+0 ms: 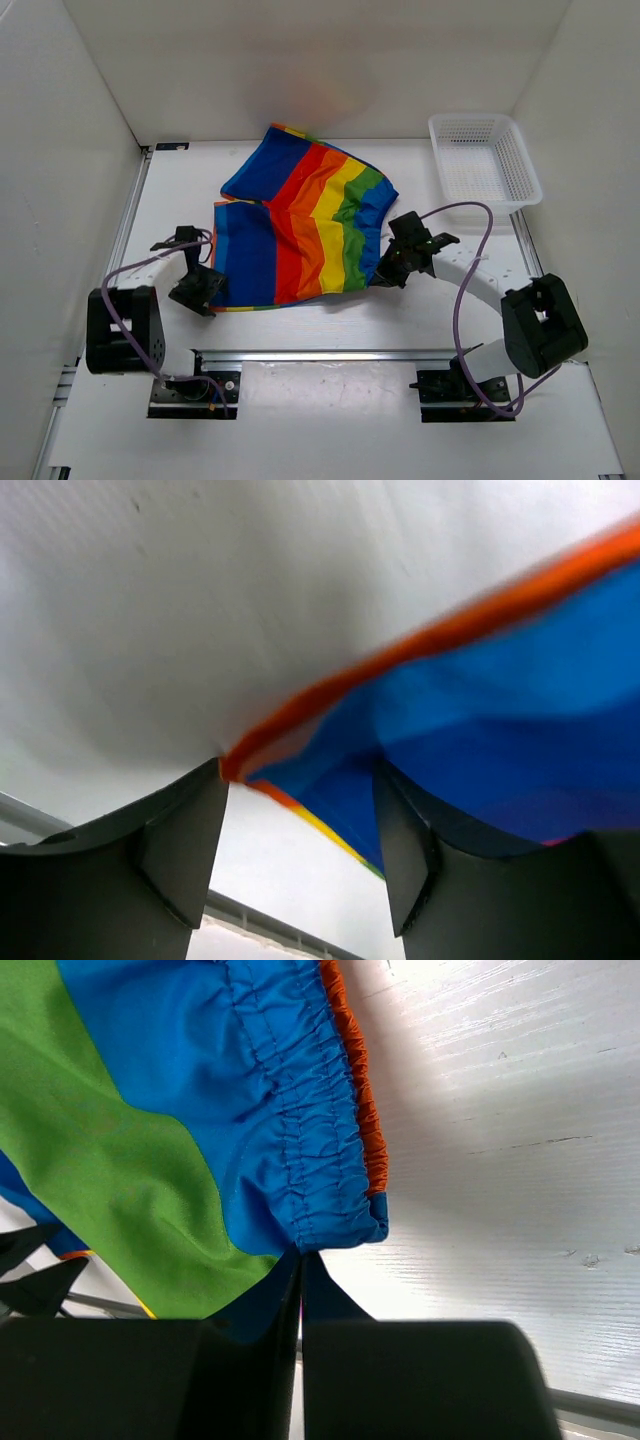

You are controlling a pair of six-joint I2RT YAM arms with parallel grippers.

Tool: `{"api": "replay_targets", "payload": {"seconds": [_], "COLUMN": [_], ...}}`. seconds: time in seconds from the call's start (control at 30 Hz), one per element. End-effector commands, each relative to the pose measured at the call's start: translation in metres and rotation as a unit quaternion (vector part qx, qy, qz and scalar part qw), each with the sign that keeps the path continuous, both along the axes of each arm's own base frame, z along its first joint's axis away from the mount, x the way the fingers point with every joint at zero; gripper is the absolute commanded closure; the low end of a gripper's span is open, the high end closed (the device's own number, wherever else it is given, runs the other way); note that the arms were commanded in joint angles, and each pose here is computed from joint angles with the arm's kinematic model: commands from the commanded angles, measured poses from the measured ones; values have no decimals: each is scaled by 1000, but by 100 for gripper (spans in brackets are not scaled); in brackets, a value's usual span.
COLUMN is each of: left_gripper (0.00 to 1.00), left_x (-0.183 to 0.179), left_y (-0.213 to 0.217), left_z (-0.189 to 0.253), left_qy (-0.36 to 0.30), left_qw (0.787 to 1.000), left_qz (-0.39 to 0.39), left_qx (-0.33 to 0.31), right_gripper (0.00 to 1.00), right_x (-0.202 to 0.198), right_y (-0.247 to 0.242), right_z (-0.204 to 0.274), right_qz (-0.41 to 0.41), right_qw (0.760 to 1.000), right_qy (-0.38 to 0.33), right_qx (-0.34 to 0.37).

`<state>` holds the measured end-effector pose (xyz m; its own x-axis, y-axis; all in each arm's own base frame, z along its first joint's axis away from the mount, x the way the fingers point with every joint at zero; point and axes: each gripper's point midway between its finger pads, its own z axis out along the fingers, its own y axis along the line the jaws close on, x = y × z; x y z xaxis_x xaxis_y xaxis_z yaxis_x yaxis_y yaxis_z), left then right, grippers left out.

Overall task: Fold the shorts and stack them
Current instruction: Flatten the shorts out

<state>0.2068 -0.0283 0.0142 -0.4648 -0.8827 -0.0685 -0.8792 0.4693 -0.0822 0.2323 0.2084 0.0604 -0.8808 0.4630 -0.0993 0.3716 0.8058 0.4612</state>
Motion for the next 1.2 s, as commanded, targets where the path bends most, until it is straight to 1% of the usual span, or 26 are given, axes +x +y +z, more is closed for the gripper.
{"api": "replay_targets", "payload": {"seconds": [0.0,0.07,0.13,0.17,0.2,0.23,0.27,0.33,0.37,0.4,0.47,0.5,0.6,0.67,0.7,0.73,0.8,0.87,0.9,0.93,0.97,1.03,1.13,1.17], "left_gripper": [30,32,46,57,72,90,90,90,90,90,90,90,90,90,90,90,90,90,90,90,90,90,90,90], "left_x": [11,11,16,19,25,30,35,57,59,78,90,99,106,97,93,81,65,36,23,12,-5,-25,-40,-39], "left_y": [6,9,11,11,14,14,15,19,23,26,29,32,40,43,43,45,43,41,37,36,33,28,28,28], "left_z": [-6,-7,-5,-3,0,3,8,35,48,76,117,146,201,219,225,231,225,203,193,184,171,162,171,184], "left_qy": [4,4,-5,-9,-13,-20,-28,-65,-69,-106,-157,-186,-246,-256,-260,-262,-253,-231,-218,-208,-200,-190,-211,-230], "left_qw": [1000,1000,1000,1000,999,999,999,997,997,993,985,980,965,962,961,960,962,968,971,973,975,978,973,969], "left_qz": [-2,-7,-6,-10,-10,-15,-17,-27,-26,-29,-32,-36,-35,-36,-40,-40,-41,-46,-49,-50,-52,-50,-48,-47], "left_qx": [13,20,26,27,27,28,22,28,37,46,59,68,82,87,90,94,92,91,84,82,77,66,74,77], "right_gripper": [100,100,100,100,100,100,100,100,100,100,100,100,100,100,100,100,100,100,100,100,100,100,100,100], "right_x": [9,8,9,9,9,10,10,16,29,31,38,47,50,49,45,34,16,-11,-28,-42,-51,-71,-80,-83], "right_y": [5,3,2,0,-1,-2,-4,-7,-7,-14,-15,-19,-27,-29,-31,-37,-42,-44,-50,-55,-59,-74,-87,-92], "right_z": [23,21,24,25,25,24,26,34,51,51,60,78,88,98,105,96,94,90,72,66,68,64,71,81], "right_qz": [4,2,-1,-3,2,0,3,24,27,31,64,65,85,86,85,88,91,89,93,91,77,61,31,26], "right_qw": [999,999,999,999,999,999,999,997,995,995,990,988,983,981,981,982,984,988,989,990,992,993,993,992], "right_qy": [-36,-34,-41,-42,-44,-46,-49,-69,-93,-87,-101,-116,-123,-132,-136,-119,-107,-87,-65,-47,-48,-38,-44,-55], "right_qx": [15,9,7,3,1,-2,-11,-27,-27,-49,-70,-78,-109,-112,-110,-118,-108,-89,-96,-95,-88,-99,-109,-112]}}
